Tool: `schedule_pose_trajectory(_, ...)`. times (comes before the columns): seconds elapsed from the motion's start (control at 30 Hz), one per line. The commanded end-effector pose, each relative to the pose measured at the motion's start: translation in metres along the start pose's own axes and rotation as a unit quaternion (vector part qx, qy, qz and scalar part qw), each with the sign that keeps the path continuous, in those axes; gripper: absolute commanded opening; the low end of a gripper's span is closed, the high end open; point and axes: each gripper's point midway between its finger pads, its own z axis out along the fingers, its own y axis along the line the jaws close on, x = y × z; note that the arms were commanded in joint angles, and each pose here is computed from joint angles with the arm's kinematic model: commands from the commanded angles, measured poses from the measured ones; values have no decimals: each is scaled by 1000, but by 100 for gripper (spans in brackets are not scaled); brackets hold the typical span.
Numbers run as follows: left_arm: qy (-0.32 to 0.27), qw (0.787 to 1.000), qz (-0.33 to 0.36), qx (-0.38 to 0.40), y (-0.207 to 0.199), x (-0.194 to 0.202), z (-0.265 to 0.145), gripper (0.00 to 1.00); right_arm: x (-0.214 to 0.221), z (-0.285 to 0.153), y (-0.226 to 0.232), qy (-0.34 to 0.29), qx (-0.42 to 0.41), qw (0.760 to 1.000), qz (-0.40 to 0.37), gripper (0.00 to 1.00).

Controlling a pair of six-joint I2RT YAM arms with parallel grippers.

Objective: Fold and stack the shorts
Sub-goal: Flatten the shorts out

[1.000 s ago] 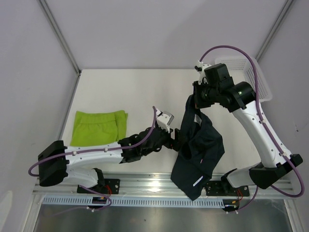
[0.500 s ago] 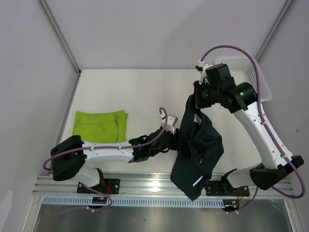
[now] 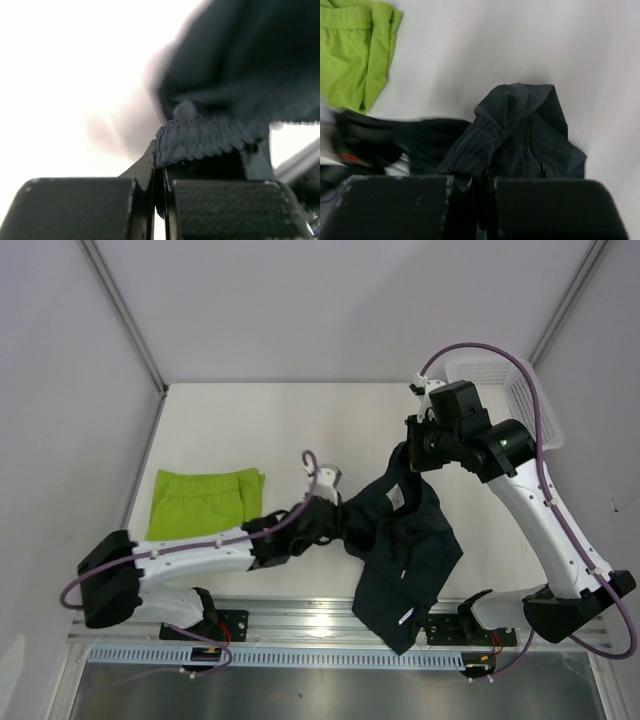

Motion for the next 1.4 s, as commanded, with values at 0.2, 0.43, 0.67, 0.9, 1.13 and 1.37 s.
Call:
schedule_pose_trajectory(0.2, -127, 978, 17, -164, 105, -193, -141, 0, 10, 3, -23, -31, 47, 998, 2, 0)
schedule_pose_trajectory(0.43, -145, 967, 62, -198, 97, -258, -188, 0, 21, 14, -45, -22, 110, 994, -3, 1)
schedule_pose_trajectory(0.67, -150, 955, 93, -239, 107, -273, -200, 0, 25, 21, -53, -17, 131, 991, -1, 7)
schedule_pose_trajectory(0.9, -157, 955, 87, -238, 105, -290, -200, 0, 24, 24, -46, -21, 109, 994, 2, 25)
schedule_pose_trajectory(1.13, -186, 951, 89, -232, 96, -316, -217, 0, 33, 31, -42, -12, 93, 996, 10, 5)
schedule_pose_trajectory(1.37, -190, 941, 105, -261, 104, -328, -223, 0, 30, 22, -40, -16, 91, 996, 14, 14)
